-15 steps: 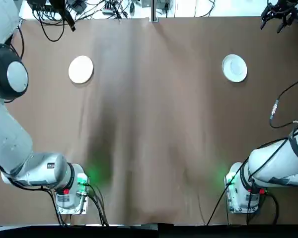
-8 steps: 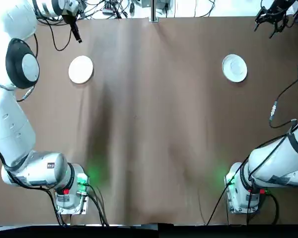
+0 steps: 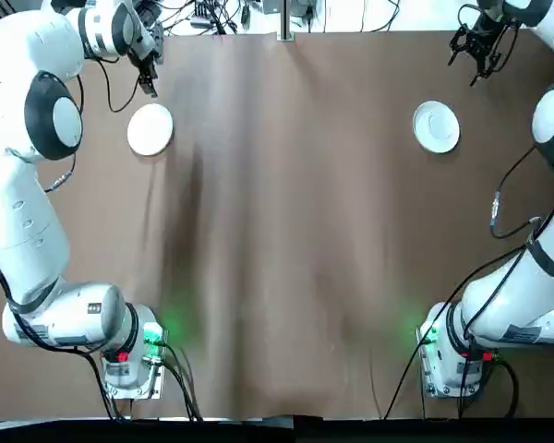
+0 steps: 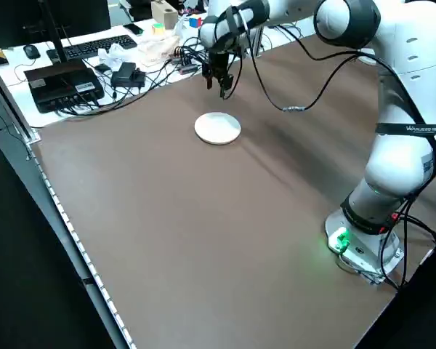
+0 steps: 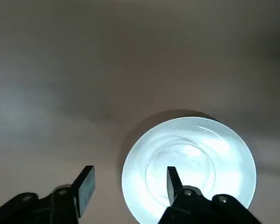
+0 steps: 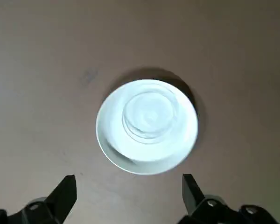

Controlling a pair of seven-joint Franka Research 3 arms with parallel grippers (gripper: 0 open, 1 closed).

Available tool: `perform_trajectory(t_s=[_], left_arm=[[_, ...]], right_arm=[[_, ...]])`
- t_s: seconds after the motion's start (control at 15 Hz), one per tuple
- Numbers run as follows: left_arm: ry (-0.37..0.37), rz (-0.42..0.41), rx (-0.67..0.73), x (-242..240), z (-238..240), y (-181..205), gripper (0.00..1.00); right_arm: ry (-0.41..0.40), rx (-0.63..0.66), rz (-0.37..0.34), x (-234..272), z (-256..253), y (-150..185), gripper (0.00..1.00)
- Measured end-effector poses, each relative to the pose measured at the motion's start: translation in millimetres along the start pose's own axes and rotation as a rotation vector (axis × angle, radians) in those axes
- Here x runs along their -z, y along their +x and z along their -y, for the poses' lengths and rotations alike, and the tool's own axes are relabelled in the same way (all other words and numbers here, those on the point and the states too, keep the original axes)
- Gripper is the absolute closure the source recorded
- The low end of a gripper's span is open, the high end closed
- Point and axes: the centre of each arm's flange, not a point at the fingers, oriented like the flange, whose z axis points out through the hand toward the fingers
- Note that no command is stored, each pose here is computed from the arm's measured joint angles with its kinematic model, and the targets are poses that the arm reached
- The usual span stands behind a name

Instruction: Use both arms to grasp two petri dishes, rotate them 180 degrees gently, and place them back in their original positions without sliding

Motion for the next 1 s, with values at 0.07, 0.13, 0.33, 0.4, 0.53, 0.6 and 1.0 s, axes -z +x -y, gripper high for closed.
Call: perform_trajectory(t_s=[0.07, 0.13, 0.33, 0.4, 0.53, 0.6, 1.0], left_arm=[[-0.010, 0.001, -0.009, -7.2, -1.5, -1.0, 0.29], [-0.020, 0.002, -0.017, -14.5, -2.6, -1.9, 0.34], [-0.029, 0.002, -0.046, -35.6, -2.5, -10.2, 0.44], [-0.031, 0.003, -0.055, -41.1, -2.2, -15.4, 0.48], [-0.028, 0.003, -0.077, -49.9, -1.3, -27.9, 0.48], [-0.023, 0.002, -0.093, -54.5, -1.9, -32.3, 0.48], [-0.028, 0.001, -0.122, -71.6, -9.0, -37.0, 0.50]], right_arm=[[0.004, -0.065, -0.008, -7.7, 3.8, 2.0, 0.00], [0.006, -0.125, -0.013, -14.8, 4.7, 5.4, 0.00], [0.015, -0.282, -0.028, -32.3, -0.4, 21.7, 0.00], [0.030, -0.334, -0.044, -38.2, -1.2, 28.8, 0.00], [0.055, -0.404, -0.071, -56.9, 0.4, 40.1, 0.00], [0.065, -0.439, -0.082, -67.9, 1.3, 44.9, 0.00], [0.038, -0.583, -0.069, -117.7, -0.7, 51.5, 0.00]])
